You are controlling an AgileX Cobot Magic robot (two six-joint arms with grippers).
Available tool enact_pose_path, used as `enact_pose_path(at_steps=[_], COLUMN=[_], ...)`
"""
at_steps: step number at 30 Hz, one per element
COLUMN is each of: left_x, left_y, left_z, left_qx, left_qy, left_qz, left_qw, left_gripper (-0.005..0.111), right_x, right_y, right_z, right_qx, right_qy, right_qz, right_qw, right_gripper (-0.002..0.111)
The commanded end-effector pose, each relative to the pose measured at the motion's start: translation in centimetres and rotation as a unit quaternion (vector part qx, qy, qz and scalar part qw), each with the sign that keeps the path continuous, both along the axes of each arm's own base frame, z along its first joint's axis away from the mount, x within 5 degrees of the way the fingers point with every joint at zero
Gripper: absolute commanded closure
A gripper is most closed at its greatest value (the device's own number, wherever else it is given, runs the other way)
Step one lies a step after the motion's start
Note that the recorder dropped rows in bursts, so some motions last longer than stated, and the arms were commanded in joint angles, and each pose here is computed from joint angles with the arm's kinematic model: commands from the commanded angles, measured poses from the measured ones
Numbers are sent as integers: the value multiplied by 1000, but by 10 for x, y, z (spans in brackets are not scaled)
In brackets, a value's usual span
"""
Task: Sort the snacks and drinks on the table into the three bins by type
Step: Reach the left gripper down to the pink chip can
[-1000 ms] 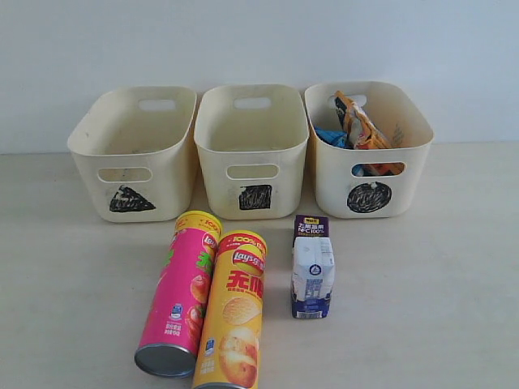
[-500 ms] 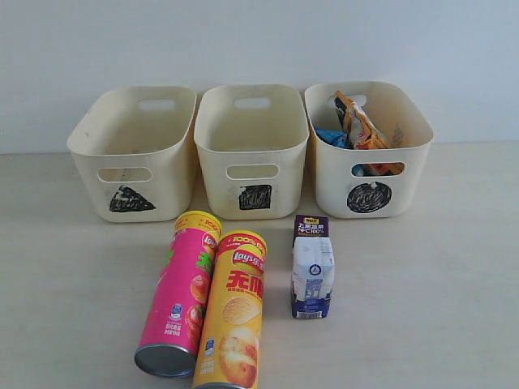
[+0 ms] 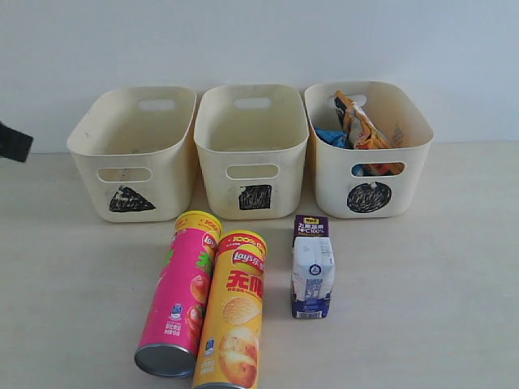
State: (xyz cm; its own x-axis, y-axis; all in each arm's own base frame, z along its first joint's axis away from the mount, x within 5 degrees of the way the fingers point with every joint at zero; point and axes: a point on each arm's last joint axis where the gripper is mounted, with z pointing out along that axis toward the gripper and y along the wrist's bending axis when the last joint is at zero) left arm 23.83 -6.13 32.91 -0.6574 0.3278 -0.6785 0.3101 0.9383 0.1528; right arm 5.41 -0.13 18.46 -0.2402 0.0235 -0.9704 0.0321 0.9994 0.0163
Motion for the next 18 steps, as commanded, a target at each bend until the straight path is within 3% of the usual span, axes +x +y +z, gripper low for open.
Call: enact_pose_path(at_steps=[1, 6, 9, 15, 18], left_x=[7, 18, 27, 48, 54], left_y=[-22, -44, -56, -71, -78], left_z=[-16, -33, -48, -78, -90], left_qx=[9, -15, -32, -69, -75], left_qy=[68, 107, 126, 142, 147], left_qz=[-25, -26, -30, -20, -34], left_qw=[997, 994, 991, 987, 986], left_gripper=[103, 102, 93, 46, 30], right_x=[0, 0, 0, 0, 0], right_y=[0, 0, 0, 0, 0], right_z=[-1, -1, -1, -1, -1], right_qx=[-2, -2, -2, -2, -2], right_qy=[-3, -3, -3, -3, -3], right_qz=[-2, -2, -2, -2, -2], right_qw=[1000, 1000, 1000, 1000, 1000], right_gripper=[108, 108, 108, 108, 108])
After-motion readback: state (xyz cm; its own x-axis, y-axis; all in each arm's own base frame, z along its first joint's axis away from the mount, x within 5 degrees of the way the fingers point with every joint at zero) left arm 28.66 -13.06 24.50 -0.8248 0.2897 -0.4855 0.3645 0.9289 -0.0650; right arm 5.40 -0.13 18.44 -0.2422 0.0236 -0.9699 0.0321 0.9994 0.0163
